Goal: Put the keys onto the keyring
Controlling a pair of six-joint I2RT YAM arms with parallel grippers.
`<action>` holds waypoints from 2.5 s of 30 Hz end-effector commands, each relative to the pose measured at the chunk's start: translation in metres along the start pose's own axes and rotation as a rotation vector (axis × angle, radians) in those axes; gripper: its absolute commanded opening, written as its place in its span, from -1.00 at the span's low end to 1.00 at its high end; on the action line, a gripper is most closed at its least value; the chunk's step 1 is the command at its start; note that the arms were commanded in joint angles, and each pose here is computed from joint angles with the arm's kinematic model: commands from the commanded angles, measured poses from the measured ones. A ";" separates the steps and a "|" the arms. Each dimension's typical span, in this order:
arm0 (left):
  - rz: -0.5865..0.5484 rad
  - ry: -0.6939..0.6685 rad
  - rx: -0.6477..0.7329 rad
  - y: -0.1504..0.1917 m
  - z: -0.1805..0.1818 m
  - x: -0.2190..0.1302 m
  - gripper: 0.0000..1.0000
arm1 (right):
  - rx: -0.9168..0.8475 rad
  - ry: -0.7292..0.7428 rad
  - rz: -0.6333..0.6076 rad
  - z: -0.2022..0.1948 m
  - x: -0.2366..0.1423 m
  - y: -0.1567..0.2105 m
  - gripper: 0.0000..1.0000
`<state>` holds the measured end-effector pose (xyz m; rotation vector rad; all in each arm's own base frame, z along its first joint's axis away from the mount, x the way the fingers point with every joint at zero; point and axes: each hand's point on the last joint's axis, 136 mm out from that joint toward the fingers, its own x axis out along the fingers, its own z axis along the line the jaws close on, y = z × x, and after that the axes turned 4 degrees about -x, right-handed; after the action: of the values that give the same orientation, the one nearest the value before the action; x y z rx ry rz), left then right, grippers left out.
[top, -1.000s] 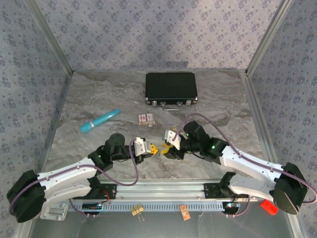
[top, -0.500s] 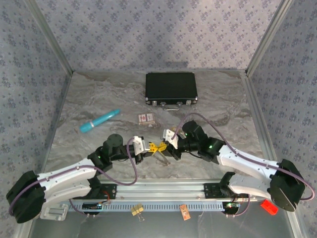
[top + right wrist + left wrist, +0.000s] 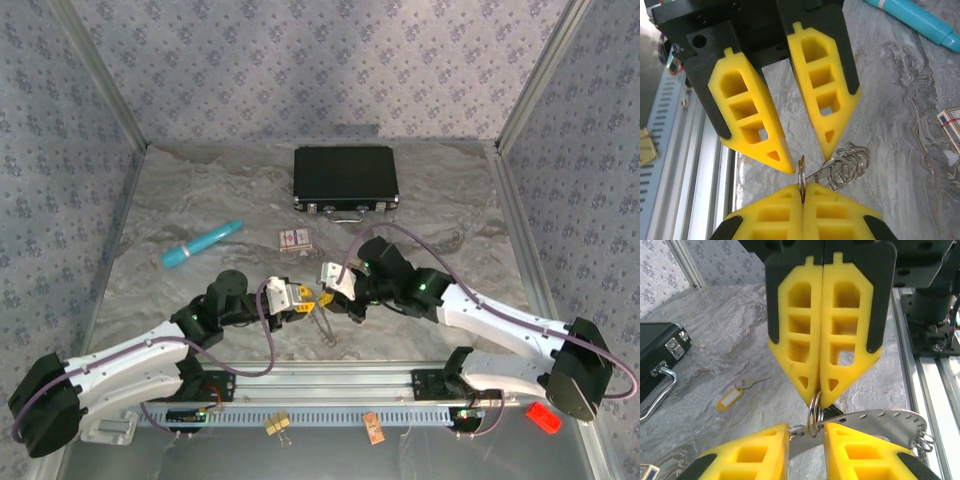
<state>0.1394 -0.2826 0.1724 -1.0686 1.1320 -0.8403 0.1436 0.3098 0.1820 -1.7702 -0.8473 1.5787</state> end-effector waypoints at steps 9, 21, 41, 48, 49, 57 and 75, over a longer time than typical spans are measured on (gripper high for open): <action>-0.004 0.025 0.037 -0.014 -0.002 -0.001 -0.60 | -0.137 -0.009 0.130 0.005 0.004 -0.006 -1.00; -0.023 0.034 0.042 -0.015 -0.005 -0.002 -0.95 | -0.099 0.023 0.067 0.002 0.000 -0.007 -0.51; -0.071 0.052 0.062 -0.021 -0.009 -0.004 -1.00 | 0.041 0.072 -0.035 -0.006 -0.003 0.003 -0.37; -0.074 0.054 0.071 -0.023 -0.009 -0.004 -1.00 | 0.044 0.050 -0.035 -0.004 -0.002 0.003 -0.76; -0.075 0.053 0.072 -0.023 -0.009 -0.004 -1.00 | 0.044 0.047 -0.033 -0.004 -0.002 0.003 -0.81; -0.115 0.059 0.085 -0.034 -0.010 -0.006 -1.00 | 0.065 0.031 -0.002 -0.002 0.003 0.013 -1.00; -0.147 0.072 0.039 -0.034 -0.010 0.000 -1.00 | 0.055 0.064 -0.089 0.001 -0.011 0.006 -0.43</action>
<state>0.1317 -0.2913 0.1868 -1.0811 1.1361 -0.9468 0.1462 0.2972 0.1806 -1.7432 -0.8139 1.4638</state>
